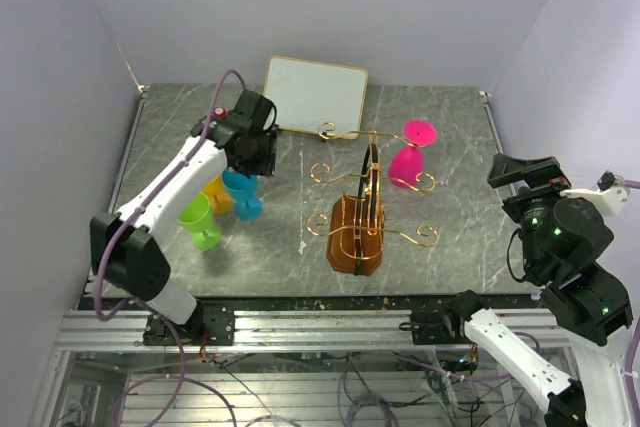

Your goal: Take the wine glass off the wine glass rack

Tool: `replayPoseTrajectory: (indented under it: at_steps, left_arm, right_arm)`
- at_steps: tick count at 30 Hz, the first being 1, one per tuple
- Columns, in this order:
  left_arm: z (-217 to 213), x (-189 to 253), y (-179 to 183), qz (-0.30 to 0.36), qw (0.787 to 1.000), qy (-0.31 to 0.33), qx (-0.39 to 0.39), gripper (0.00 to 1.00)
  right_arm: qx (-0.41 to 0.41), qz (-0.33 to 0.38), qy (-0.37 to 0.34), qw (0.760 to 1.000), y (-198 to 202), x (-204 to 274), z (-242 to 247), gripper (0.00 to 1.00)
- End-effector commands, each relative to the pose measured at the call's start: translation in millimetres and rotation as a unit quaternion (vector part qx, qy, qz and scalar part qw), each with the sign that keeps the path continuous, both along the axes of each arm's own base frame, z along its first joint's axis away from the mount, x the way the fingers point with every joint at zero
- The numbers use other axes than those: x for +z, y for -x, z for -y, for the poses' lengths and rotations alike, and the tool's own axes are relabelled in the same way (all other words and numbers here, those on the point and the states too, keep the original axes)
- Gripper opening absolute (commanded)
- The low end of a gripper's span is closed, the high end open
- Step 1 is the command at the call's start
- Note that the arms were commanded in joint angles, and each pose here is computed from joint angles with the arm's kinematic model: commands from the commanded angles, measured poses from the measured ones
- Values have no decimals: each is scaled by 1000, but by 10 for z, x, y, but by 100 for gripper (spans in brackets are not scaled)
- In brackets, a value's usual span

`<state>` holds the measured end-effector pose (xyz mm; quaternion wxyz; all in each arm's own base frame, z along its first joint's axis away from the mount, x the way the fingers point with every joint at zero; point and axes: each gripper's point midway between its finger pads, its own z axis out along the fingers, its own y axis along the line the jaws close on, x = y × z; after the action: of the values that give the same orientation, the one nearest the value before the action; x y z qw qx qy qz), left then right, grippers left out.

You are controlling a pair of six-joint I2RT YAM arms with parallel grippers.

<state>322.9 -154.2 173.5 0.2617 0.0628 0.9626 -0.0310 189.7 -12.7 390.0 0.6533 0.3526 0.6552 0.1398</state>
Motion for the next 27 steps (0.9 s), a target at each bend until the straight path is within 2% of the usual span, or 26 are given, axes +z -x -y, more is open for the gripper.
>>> replayPoseTrajectory:
  at_steps: [1, 5, 8, 18, 27]
  left_arm:
    - [52, 764, 141, 83, 993, 81, -15, 65]
    - [12, 1131, 357, 150, 979, 134, -21, 68]
    - [-121, 1234, 526, 195, 969, 148, -14, 70]
    - [-521, 1121, 1007, 272, 947, 167, 23, 72]
    - [-559, 1249, 1130, 318, 929, 192, 11, 73]
  right_arm:
    - [-2, -6, 2, 1000, 25, -37, 16, 100]
    - [8, -13, -4, 1000, 11, -112, -31, 100]
    - [17, -15, -9, 1000, -6, -151, -76, 100]
    - [38, -26, -8, 999, -117, -175, -207, 100]
    - [65, -53, -20, 996, -260, -332, -404, 100]
